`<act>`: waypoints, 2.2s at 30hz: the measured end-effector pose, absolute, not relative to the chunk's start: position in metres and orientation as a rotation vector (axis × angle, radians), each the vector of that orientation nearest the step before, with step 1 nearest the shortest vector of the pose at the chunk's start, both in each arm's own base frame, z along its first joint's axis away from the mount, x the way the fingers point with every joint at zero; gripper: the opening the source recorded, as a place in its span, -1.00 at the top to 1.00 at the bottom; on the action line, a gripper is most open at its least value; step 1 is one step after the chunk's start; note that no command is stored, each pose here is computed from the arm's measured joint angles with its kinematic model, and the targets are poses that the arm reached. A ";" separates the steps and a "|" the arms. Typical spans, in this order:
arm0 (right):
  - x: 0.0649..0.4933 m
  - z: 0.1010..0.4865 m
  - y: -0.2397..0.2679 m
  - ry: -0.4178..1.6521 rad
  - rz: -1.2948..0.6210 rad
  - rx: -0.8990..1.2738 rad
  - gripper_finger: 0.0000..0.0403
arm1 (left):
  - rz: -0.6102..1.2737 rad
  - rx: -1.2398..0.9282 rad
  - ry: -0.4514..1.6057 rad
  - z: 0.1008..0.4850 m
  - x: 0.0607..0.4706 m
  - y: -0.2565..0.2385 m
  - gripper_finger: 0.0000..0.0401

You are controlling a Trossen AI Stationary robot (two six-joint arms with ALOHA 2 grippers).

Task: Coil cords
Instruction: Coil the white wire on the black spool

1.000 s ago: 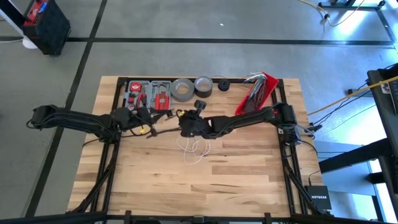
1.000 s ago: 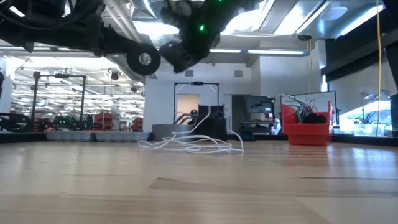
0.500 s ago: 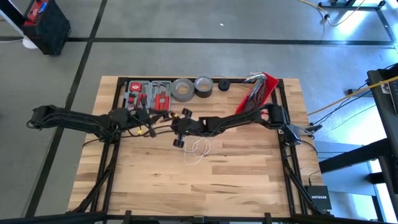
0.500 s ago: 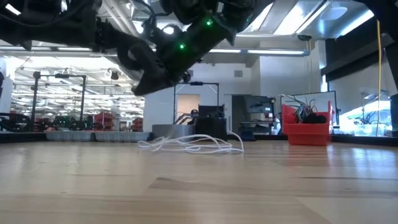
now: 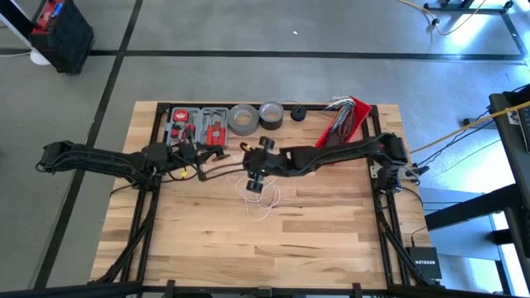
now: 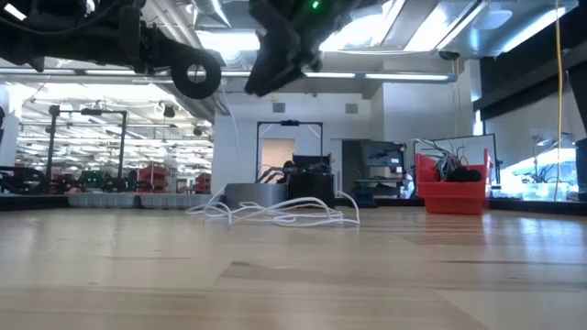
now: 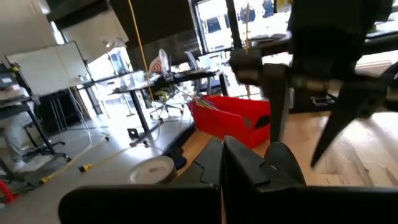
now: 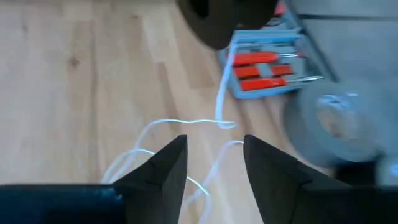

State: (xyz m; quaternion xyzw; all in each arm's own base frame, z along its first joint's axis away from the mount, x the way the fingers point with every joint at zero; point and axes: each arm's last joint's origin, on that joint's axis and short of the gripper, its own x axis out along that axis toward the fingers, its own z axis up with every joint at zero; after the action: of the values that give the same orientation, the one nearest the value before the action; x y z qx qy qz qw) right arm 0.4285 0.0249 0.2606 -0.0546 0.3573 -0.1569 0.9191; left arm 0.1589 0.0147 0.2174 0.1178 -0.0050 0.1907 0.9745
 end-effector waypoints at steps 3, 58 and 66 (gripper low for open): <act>0.429 0.249 0.027 0.742 -0.388 -0.181 0.20 | 0.382 0.229 -0.011 0.217 0.158 0.015 1.00; 0.460 0.160 -0.023 0.353 -0.395 -0.165 0.98 | 0.378 0.077 -0.211 0.234 0.156 0.015 1.00; 0.487 0.166 -0.007 0.308 -0.382 -0.159 0.99 | 0.473 0.050 -0.253 0.237 0.154 0.022 1.00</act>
State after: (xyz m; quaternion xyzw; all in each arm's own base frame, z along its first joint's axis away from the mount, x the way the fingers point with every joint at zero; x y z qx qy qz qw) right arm 0.4873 -0.0068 0.1659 -0.0786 0.1521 -0.1888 0.9670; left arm 0.1544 0.0216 0.2373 0.0248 -0.1251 0.2337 0.9639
